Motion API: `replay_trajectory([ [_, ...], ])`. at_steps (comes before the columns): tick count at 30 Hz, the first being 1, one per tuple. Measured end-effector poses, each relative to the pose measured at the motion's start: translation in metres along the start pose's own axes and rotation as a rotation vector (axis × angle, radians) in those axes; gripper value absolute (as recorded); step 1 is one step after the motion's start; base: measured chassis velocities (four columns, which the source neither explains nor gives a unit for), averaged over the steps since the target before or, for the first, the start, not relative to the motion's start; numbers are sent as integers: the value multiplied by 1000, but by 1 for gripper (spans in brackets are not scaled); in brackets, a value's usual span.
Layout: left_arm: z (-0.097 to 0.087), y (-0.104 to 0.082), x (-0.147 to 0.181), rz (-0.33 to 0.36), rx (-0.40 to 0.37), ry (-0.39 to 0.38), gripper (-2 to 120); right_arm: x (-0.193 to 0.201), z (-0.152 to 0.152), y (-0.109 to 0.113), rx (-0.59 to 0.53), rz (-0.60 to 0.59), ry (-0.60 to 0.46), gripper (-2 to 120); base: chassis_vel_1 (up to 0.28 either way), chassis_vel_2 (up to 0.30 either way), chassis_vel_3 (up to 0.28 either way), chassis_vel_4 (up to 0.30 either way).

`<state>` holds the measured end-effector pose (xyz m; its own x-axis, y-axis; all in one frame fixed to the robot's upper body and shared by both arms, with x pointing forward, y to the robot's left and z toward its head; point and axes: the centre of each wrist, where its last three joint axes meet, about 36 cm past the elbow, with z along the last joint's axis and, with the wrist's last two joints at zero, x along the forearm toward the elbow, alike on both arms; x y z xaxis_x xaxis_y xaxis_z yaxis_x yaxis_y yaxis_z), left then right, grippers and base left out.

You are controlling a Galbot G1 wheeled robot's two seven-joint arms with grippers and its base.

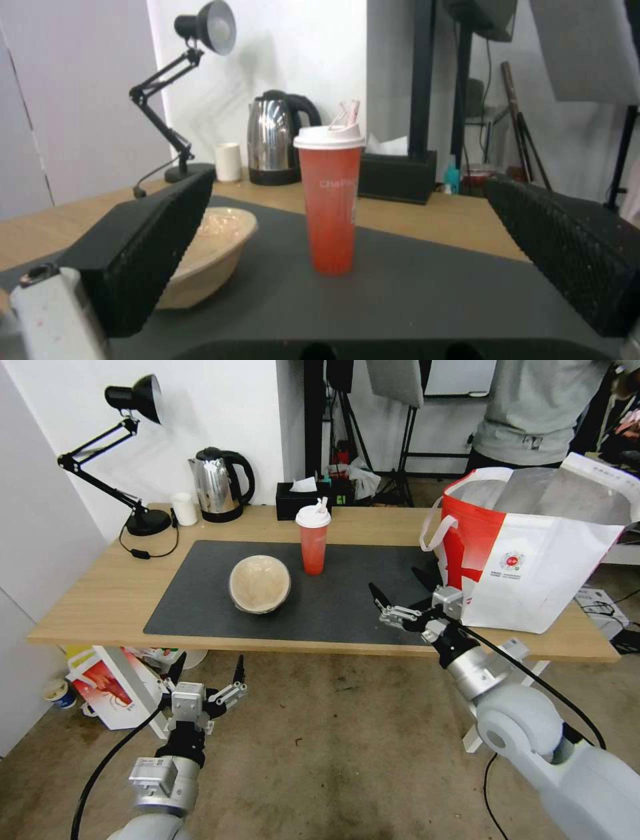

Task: Pick up the trash from the table and place it into the takeout bag.

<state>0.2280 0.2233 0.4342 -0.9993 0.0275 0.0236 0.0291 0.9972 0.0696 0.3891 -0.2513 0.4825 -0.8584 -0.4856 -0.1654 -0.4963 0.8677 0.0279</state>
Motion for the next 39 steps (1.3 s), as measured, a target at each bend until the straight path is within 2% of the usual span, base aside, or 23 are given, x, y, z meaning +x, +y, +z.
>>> replay_trajectory([
  [17,0,0,0,0,0,0,100,-37,14,-10,-14,-17,45,100,0,0,0,0],
  [39,0,0,0,0,0,0,100,-78,32,-10,-32,-33,108,100,0,0,0,0],
])
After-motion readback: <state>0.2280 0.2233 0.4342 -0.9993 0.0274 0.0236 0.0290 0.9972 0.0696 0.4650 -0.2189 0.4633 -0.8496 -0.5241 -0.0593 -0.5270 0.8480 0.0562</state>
